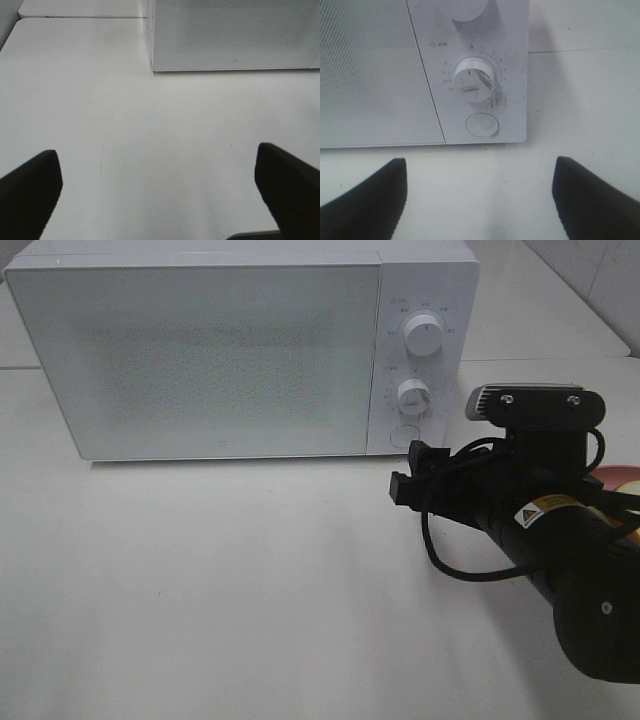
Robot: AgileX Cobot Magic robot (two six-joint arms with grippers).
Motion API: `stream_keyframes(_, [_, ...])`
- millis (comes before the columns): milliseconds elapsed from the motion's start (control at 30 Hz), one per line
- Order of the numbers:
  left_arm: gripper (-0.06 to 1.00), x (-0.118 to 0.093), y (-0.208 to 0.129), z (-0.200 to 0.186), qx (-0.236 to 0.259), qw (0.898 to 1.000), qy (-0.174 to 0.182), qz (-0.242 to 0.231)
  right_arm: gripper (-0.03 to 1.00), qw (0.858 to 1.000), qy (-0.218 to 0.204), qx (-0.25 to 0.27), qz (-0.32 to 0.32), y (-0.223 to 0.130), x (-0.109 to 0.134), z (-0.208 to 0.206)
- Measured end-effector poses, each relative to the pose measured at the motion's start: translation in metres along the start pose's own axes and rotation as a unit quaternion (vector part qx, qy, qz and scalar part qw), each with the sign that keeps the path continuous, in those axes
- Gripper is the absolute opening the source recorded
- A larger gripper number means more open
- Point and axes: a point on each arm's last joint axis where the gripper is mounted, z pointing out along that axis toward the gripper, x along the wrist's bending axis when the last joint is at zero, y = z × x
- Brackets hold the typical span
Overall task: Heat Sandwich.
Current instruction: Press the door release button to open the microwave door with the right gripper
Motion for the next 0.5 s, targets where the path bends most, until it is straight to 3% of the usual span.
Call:
stream_keyframes(67, [0.99,0.0,0.0,0.0,0.0,1.0,0.0,0.0,0.77,0.998,0.0,0.0,0.069,0.0,0.0,0.0])
stream_keyframes(167, [0.99,0.0,0.0,0.0,0.0,1.0,0.0,0.0,0.77,0.993,0.0,0.0,0.119,0.0,0.0,0.0])
stream_keyframes(233, [0.99,0.0,0.0,0.0,0.0,1.0,0.0,0.0,0.77,0.977,0.0,0.0,0.215,0.0,0.0,0.0])
stream_keyframes(300, [0.99,0.0,0.0,0.0,0.0,1.0,0.0,0.0,0.77,0.97,0.0,0.0,0.243,0.0,0.0,0.0])
stream_keyframes(333, [0.99,0.0,0.0,0.0,0.0,1.0,0.0,0.0,0.77,0.96,0.0,0.0,0.281,0.0,0.0,0.0])
stream_keyframes(400, [0.99,0.0,0.0,0.0,0.0,1.0,0.0,0.0,0.77,0.922,0.0,0.0,0.387,0.0,0.0,0.0])
stream_keyframes(433, [0.99,0.0,0.0,0.0,0.0,1.0,0.0,0.0,0.77,0.922,0.0,0.0,0.387,0.0,0.0,0.0])
stream_keyframes(467, [0.99,0.0,0.0,0.0,0.0,1.0,0.0,0.0,0.77,0.91,0.0,0.0,0.416,0.0,0.0,0.0])
stream_keyframes(500, [0.99,0.0,0.0,0.0,0.0,1.0,0.0,0.0,0.77,0.876,0.0,0.0,0.482,0.0,0.0,0.0])
